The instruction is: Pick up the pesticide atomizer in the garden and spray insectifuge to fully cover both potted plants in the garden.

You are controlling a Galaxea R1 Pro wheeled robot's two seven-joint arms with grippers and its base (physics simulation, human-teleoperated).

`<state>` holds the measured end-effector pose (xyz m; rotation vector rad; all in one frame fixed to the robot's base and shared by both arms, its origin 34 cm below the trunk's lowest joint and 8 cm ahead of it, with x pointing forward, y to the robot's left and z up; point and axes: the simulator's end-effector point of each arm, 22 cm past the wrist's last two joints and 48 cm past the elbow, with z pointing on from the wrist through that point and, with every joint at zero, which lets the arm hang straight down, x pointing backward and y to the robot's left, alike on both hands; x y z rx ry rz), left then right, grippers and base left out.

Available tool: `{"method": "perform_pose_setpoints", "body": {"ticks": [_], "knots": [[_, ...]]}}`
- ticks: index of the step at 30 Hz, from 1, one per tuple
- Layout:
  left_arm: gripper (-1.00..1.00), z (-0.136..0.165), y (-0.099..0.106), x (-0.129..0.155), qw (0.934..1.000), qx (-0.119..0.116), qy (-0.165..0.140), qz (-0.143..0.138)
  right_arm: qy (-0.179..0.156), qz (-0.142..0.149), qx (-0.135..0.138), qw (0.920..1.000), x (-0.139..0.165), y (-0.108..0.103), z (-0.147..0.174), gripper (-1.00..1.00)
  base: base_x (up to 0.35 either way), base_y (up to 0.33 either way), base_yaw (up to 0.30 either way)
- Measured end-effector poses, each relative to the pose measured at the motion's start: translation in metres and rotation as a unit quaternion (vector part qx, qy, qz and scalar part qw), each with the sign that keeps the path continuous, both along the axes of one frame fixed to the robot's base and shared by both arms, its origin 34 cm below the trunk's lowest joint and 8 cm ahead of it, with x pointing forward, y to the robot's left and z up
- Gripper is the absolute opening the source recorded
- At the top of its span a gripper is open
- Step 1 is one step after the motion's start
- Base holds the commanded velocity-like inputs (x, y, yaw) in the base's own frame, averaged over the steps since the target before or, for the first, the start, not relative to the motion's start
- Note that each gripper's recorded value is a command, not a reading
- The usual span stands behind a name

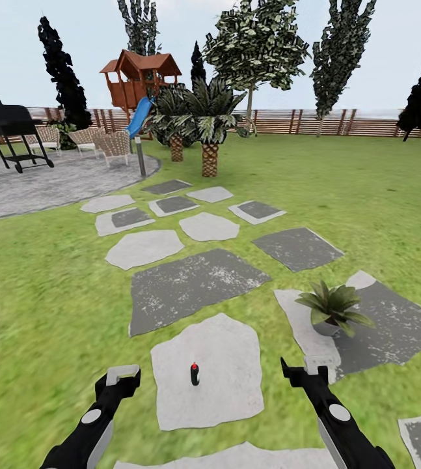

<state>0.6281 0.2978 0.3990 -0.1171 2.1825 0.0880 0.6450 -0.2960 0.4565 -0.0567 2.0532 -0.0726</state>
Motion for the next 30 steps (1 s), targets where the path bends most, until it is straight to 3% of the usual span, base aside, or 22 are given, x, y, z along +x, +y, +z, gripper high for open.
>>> {"method": "perform_pose_setpoints", "body": {"ticks": [9,22,30], "knots": [[1.00,0.0000,-0.0010,-0.0001,1.0000,-0.001,0.000,0.000,0.000,-0.001,0.000,1.0000,0.0000,-0.0008,0.0003,1.00,0.175,-0.157,0.000],[1.00,-0.0001,0.0000,-0.0001,1.0000,0.000,0.000,0.000,0.000,-0.001,0.000,1.0000,0.0000,-0.0005,0.0001,1.00,0.013,-0.216,0.000],[1.00,0.0004,-0.0014,0.0005,1.0000,0.001,0.000,-0.004,-0.001,-0.001,0.000,1.0000,0.0003,-0.0003,0.0006,1.00,0.000,-0.034,0.000]]}}
